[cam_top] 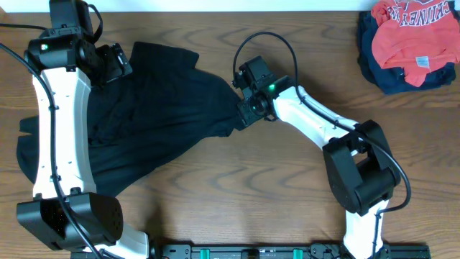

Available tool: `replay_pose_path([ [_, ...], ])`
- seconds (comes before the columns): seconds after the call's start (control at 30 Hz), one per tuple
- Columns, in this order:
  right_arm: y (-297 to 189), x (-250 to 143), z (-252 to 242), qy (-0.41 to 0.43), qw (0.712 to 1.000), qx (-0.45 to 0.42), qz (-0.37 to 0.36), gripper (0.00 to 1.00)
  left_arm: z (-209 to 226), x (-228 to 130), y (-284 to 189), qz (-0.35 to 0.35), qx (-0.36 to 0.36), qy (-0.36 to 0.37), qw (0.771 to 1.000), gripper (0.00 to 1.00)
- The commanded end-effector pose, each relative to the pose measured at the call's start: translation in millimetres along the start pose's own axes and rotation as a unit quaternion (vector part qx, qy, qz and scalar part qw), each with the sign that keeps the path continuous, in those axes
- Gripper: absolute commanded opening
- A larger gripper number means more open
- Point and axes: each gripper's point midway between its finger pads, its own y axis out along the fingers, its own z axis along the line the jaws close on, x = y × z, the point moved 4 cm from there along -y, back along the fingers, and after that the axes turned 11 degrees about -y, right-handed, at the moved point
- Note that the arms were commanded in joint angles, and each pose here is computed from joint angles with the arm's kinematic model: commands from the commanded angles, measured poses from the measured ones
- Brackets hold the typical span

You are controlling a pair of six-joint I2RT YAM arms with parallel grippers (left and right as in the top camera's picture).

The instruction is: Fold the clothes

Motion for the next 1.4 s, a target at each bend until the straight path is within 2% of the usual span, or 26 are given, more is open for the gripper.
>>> replay_pose_path([
  [0.0,19,-9,8,0.02,1.0,0.008,0.019,0.51,5,-4,3,0.007,0.013,0.01,1.0,0.98],
  [0.17,27,-8,7,0.029,0.999,0.007,0.016,0.48,5,-5,2,0.01,0.014,0.017,1.0,0.98],
  [0.33,28,-9,1,0.035,0.999,-0.015,0.017,0.28,6,-6,2,0.012,0.015,0.018,1.0,0.98],
  [0.43,28,-9,-1,0.043,0.999,-0.024,0.018,0.06,7,-7,2,0.015,0.017,0.018,1.0,0.98],
  [0.47,27,-10,-4,0.053,0.998,-0.03,0.018,0.01,7,-8,2,0.016,0.017,0.018,1.0,0.98],
  [0.6,20,-7,-12,0.075,0.996,-0.035,0.011,0.01,7,-9,2,0.019,0.018,0.019,0.999,0.99],
  [0.7,-3,-1,-30,0.104,0.994,-0.043,-0.01,0.01,4,-12,2,0.03,0.005,0.019,0.999,0.99],
  [0.93,-81,20,-116,0.135,0.978,-0.104,-0.122,0.01,-11,-26,3,0.059,-0.027,0.031,0.997,0.98],
  [1.03,-96,8,-160,0.169,0.967,-0.133,-0.136,0.01,-18,-39,8,0.074,-0.026,0.048,0.996,0.98],
  [1.13,-101,-20,-191,0.211,0.961,-0.142,-0.113,0.01,-25,-56,18,0.093,-0.022,0.066,0.993,0.98],
  [1.3,-103,-46,-207,0.244,0.958,-0.122,-0.089,0.01,-34,-85,34,0.122,-0.017,0.094,0.988,0.98],
  [1.33,-103,-48,-206,0.242,0.96,-0.112,-0.087,0.06,-36,-91,37,0.128,-0.017,0.104,0.986,0.98],
  [1.37,-104,-48,-204,0.237,0.962,-0.105,-0.087,0.2,-39,-98,38,0.133,-0.016,0.116,0.984,0.98],
])
